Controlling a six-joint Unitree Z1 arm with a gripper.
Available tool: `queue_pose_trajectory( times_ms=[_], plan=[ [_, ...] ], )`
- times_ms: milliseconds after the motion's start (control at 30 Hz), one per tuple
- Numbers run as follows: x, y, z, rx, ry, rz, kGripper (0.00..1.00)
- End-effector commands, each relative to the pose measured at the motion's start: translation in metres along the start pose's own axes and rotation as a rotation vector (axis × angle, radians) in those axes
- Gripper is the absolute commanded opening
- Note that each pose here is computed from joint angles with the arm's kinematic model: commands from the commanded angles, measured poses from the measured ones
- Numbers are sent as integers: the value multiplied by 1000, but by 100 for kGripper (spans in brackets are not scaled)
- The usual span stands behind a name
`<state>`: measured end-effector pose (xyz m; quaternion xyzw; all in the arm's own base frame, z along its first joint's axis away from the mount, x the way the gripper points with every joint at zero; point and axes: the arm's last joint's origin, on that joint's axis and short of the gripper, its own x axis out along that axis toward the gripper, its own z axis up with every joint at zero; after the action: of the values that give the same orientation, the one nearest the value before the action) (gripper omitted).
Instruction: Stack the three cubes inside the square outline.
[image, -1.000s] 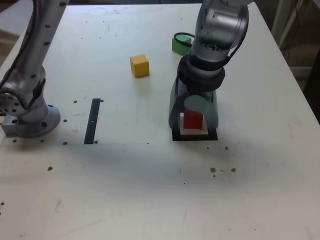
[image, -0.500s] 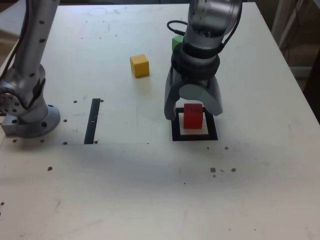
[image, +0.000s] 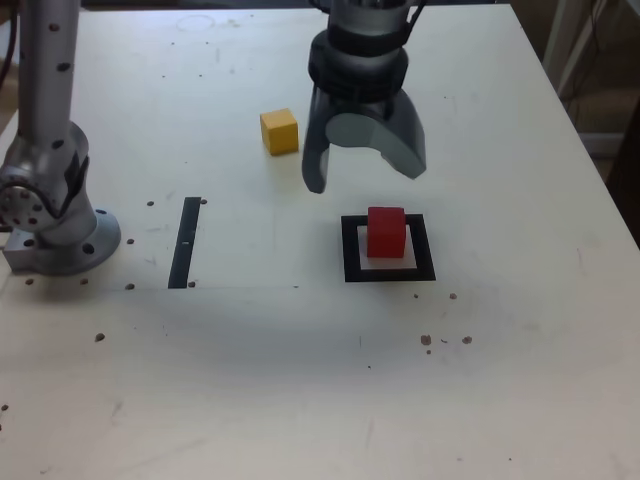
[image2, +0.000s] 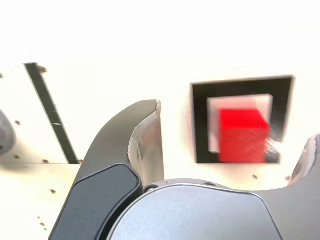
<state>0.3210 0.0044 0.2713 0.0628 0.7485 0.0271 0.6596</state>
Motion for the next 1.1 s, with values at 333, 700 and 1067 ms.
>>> queue_pose_trajectory(
  times_ms=[333, 700, 1067],
  plan=[
    [17, 74, -46, -162, 91, -32, 100],
    [32, 125, -77, -278, 145, -32, 100],
    [53, 140, -77, -303, 134, -22, 98]
  ],
)
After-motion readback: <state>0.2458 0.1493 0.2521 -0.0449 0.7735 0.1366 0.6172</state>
